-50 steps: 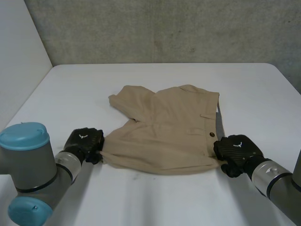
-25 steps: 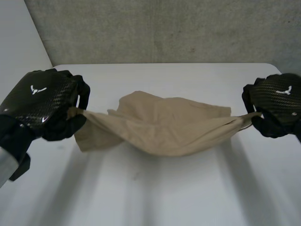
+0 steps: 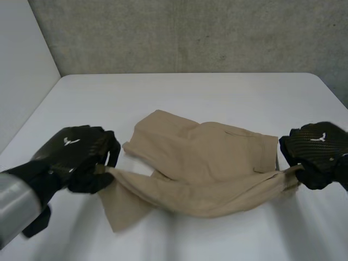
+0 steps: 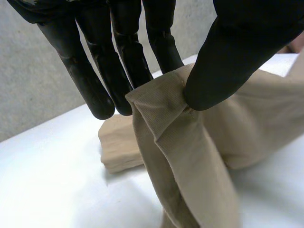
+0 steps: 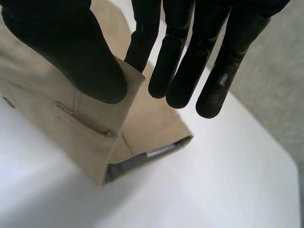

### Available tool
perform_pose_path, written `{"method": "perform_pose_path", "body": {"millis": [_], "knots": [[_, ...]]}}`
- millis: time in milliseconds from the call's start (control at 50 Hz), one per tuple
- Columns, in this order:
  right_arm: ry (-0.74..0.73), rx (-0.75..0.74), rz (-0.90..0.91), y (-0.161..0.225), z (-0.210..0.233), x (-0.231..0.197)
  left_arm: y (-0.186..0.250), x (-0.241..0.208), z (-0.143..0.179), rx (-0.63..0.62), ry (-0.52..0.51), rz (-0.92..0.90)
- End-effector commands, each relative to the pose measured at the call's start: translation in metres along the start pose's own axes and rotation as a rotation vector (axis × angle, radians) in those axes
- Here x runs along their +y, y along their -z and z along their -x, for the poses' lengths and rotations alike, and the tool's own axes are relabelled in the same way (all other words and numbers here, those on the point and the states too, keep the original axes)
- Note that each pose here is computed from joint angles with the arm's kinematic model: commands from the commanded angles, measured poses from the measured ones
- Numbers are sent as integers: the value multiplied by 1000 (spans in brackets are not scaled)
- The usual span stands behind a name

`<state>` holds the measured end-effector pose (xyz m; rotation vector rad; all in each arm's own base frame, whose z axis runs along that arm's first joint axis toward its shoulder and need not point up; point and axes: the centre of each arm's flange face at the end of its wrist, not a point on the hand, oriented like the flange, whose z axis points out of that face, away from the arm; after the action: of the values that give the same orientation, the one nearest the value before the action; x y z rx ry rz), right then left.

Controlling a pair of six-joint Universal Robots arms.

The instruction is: Fold the shorts.

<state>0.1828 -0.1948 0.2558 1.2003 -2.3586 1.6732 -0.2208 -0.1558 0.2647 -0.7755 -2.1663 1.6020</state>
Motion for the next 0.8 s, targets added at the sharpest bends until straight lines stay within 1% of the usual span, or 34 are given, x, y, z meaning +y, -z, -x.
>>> {"method": "perform_pose_path", "body": {"millis": [20, 80, 100, 140, 180, 300, 340, 380, 500, 580, 700, 800], "knots": [[-32, -25, 47, -46, -4, 22, -83, 10, 24, -11, -1, 1], [-57, -30, 73, -70, -7, 31, -108, 7, 31, -9, -4, -12], [-66, -25, 78, -75, -8, 33, -124, 5, 33, -5, -11, -23], [-91, -9, 91, -84, -11, 37, -140, 3, 36, -2, -15, -32], [-111, 37, 90, -97, -18, 38, -164, 1, 39, 5, -22, -48], [-119, 189, 15, -125, -38, 36, -208, -4, 37, 33, -46, -112], [-124, 219, -8, -129, -43, 34, -222, -3, 36, 44, -60, -142], [-138, 247, -40, -136, -47, 32, -231, -4, 33, 49, -66, -171], [-150, 249, -116, -152, -42, 23, -258, -12, 27, 46, -103, -312], [-144, 287, -137, -168, -46, 24, -273, -12, 27, 45, -115, -361], [-128, 328, -164, -198, -45, 26, -295, 0, 30, 35, -120, -381], [-100, 340, -160, -221, -46, 36, -314, 14, 39, -7, -122, -392]]}}
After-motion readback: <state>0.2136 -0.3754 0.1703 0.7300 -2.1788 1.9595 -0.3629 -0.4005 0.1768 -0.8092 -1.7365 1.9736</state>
